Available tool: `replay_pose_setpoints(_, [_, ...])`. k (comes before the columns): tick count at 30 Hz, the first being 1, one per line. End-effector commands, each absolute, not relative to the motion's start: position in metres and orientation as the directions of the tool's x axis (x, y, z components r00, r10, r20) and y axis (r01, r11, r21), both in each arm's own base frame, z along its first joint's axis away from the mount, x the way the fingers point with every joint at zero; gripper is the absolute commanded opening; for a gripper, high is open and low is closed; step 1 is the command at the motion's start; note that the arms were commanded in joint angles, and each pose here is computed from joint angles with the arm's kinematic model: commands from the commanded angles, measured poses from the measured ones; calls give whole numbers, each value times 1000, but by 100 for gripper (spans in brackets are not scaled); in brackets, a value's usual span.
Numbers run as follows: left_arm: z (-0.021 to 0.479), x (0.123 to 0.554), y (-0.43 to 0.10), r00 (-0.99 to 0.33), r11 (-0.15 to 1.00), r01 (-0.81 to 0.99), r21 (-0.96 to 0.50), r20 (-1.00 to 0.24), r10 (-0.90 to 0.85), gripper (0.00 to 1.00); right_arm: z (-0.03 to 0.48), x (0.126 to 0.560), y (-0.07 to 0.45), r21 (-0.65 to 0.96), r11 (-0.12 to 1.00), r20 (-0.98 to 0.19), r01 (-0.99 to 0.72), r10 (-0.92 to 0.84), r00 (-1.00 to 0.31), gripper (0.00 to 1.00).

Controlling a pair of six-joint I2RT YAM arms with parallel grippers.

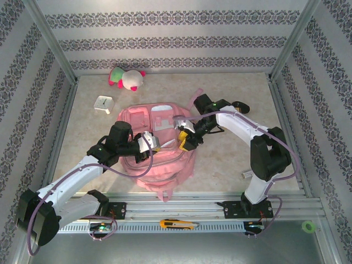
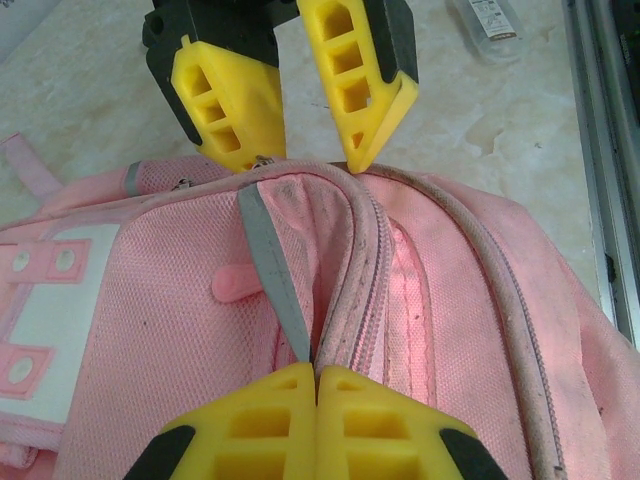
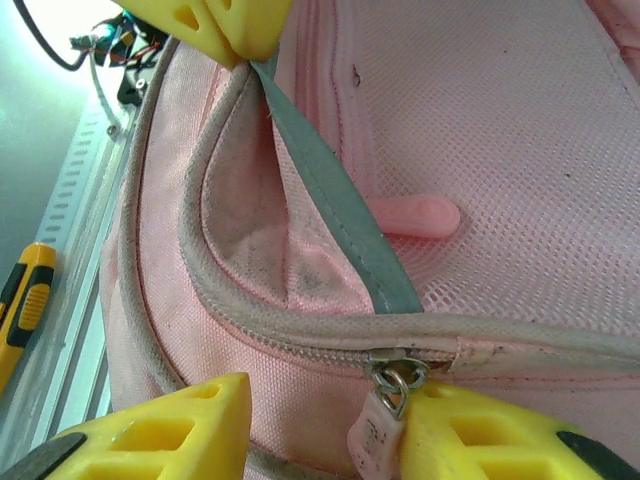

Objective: Pack books, pencil case, and school supplies into a backpack

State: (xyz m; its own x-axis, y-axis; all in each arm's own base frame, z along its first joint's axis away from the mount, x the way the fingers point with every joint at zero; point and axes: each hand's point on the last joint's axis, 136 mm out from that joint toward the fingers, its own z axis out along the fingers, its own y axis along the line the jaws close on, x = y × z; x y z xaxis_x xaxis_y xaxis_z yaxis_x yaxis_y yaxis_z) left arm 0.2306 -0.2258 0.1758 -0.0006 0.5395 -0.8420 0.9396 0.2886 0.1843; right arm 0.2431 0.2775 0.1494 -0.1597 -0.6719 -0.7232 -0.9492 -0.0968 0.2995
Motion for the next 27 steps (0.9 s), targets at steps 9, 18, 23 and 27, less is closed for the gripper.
replay_pose_setpoints(9, [188,249,-215,9,371,897,242,-848,530,0,174,274,249,250,143,-777,-958,-560,-287,49])
replay_pose_setpoints(18, [200,252,-214,16,387,892,232,-874,486,0,179,285,216,183,328,-798,-927,-501,-335,53])
replay_pose_setpoints(23, [203,252,-215,15,386,896,220,-883,468,0,178,277,225,218,302,-803,-928,-485,-347,53])
replay_pose_setpoints(27, [206,249,-219,37,360,906,221,-891,453,0,170,265,247,193,230,-797,-954,-531,-289,53])
